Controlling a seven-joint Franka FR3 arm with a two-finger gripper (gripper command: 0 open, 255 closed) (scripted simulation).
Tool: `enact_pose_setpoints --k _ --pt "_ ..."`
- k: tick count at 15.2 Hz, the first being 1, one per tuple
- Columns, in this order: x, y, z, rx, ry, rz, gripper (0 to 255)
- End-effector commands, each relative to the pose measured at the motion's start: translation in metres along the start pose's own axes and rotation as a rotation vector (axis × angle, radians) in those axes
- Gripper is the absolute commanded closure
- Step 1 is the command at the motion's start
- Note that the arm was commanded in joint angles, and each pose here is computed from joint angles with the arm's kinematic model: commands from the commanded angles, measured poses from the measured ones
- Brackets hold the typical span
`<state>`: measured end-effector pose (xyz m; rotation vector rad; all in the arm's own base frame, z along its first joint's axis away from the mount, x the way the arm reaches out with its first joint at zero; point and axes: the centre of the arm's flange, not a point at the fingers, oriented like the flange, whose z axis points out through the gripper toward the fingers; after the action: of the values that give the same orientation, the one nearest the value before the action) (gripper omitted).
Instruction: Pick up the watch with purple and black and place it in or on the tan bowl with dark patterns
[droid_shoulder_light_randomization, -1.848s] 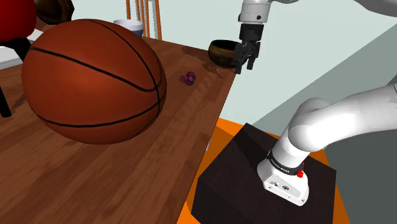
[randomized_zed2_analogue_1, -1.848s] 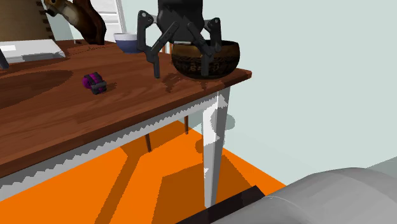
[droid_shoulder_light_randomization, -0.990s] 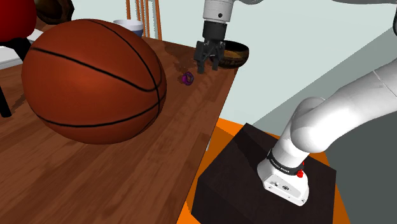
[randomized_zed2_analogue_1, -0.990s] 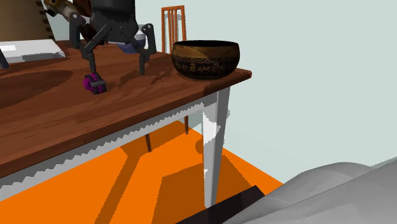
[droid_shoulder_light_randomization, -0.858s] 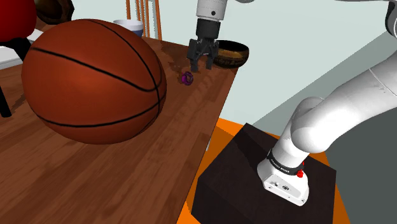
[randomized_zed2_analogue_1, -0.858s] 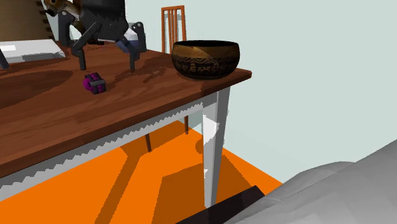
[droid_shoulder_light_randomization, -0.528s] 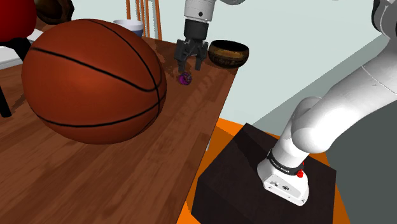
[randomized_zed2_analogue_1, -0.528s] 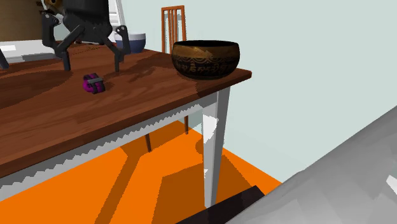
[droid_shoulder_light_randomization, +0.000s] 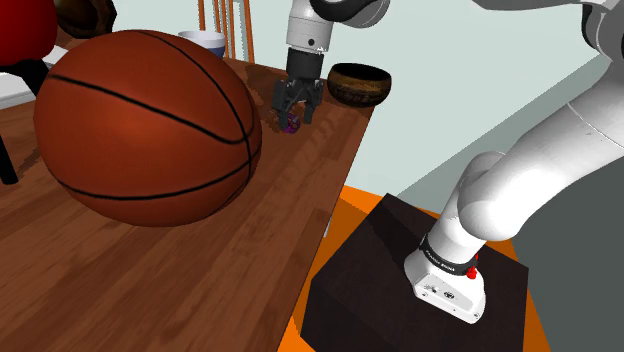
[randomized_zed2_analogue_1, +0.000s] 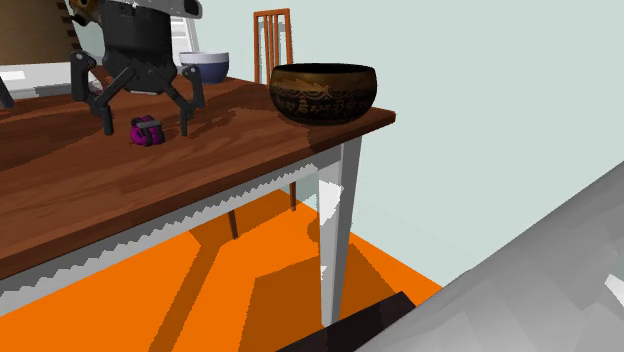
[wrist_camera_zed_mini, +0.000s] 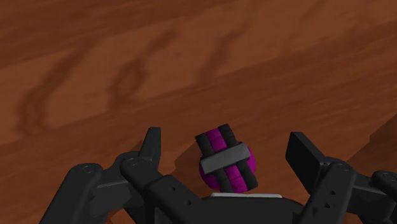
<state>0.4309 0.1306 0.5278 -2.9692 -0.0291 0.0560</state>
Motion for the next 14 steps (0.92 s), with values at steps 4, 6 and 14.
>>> enact_pose_setpoints --k 4,6,14 --pt "-0.0001 -0.0003 0.0009 0.000 0.000 0.000 0" --pt "-0.0001 -0.0003 0.0009 0.000 0.000 0.000 255" --pt "0.0000 -0.0003 0.0008 0.000 0.000 0.000 255"
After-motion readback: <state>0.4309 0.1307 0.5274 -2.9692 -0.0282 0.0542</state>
